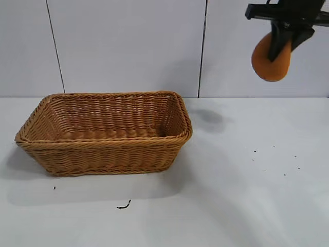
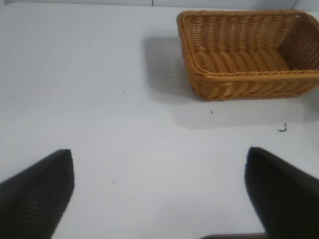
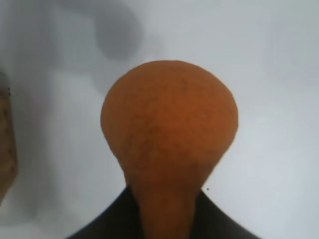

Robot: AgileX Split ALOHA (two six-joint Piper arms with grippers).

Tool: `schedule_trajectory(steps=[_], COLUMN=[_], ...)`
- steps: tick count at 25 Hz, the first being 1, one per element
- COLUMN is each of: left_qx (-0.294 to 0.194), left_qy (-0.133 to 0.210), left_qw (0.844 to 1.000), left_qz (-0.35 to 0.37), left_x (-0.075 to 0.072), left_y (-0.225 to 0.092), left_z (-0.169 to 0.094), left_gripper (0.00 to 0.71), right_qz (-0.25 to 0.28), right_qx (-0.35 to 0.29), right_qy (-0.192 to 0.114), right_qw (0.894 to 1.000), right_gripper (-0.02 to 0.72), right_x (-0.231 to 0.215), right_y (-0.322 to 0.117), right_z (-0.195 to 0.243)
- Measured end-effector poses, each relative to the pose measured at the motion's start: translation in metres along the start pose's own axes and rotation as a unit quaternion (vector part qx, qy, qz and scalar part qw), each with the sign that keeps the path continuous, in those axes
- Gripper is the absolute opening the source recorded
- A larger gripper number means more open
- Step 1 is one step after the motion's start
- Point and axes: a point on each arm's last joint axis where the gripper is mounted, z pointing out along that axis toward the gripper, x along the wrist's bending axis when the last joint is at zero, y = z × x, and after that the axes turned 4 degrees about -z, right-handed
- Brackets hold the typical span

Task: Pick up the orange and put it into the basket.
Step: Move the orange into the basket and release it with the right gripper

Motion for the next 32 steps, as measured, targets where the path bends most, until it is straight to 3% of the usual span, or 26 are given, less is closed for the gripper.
schedule_trajectory(steps=[14,25,28,32], left_qx=[0.000,0.000,0.000,0.000], left_qy=[0.000,0.000,0.000,0.000], left_qw=[1.000,1.000,1.000,1.000], left_qz=[0.000,0.000,0.000,0.000], left_x=[0.000,0.000,0.000,0.000], left_y=[0.000,0.000,0.000,0.000], left_z=[0.000,0.000,0.000,0.000], left_gripper=[0.666,0.666,0.666,0.666], right_qz=[-0.118,-0.127,-0.123,-0.122], right_qx=[-0.019,0.014,0.013,0.010], right_qy=[0.059,0.065,0.065,0.066], right_qw=[0.991,0.990,0.990,0.990], right_gripper=[0.053,0.053,0.149,0.510], right_x=[0.146,0.173,0.174,0.174], right_y=[-0.013,-0.027,-0.027,-0.025], right_z=[0.048,0.129,0.132,0.130])
